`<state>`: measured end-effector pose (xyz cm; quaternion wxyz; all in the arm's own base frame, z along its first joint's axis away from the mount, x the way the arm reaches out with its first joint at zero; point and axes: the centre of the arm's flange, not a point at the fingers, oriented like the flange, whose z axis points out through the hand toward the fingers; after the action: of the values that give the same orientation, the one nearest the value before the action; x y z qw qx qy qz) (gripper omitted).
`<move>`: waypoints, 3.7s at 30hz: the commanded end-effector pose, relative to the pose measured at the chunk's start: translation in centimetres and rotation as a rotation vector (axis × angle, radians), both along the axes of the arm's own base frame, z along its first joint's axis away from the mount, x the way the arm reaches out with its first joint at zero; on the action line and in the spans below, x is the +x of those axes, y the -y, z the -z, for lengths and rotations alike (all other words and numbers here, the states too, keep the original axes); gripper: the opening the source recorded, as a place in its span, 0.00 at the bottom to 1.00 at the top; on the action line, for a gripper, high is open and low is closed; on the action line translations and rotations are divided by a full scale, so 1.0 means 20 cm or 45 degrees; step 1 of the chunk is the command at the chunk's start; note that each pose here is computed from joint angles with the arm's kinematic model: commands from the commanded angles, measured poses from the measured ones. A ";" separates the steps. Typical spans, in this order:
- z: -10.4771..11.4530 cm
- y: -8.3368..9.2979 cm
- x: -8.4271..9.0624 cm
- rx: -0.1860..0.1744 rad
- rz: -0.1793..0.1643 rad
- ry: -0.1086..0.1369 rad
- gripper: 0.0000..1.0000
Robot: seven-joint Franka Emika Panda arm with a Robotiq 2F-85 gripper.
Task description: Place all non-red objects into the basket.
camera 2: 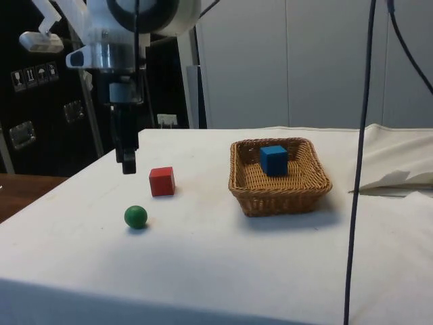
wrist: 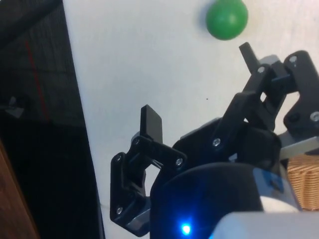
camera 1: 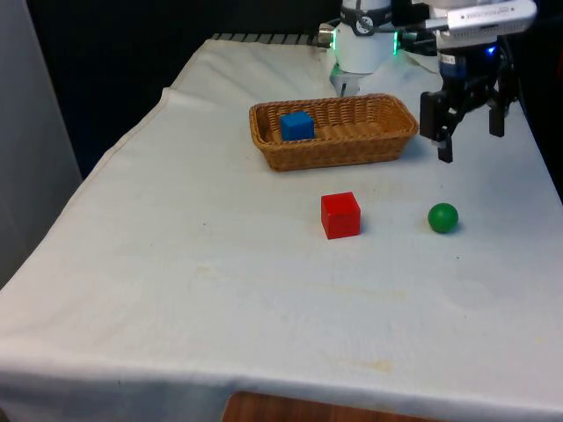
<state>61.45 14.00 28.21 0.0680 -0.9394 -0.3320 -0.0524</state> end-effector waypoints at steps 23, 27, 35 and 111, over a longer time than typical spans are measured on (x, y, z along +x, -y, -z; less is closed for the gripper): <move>0.13 -0.05 0.06 -0.092 0.035 0.025 1.00; 0.16 -0.05 0.07 -0.099 0.043 0.024 1.00; 0.24 -0.07 0.09 -0.117 0.051 0.013 1.00; 0.57 0.09 0.13 -0.137 0.110 -0.030 1.00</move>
<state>63.98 12.31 16.79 0.0176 -0.9553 -0.2941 -0.0235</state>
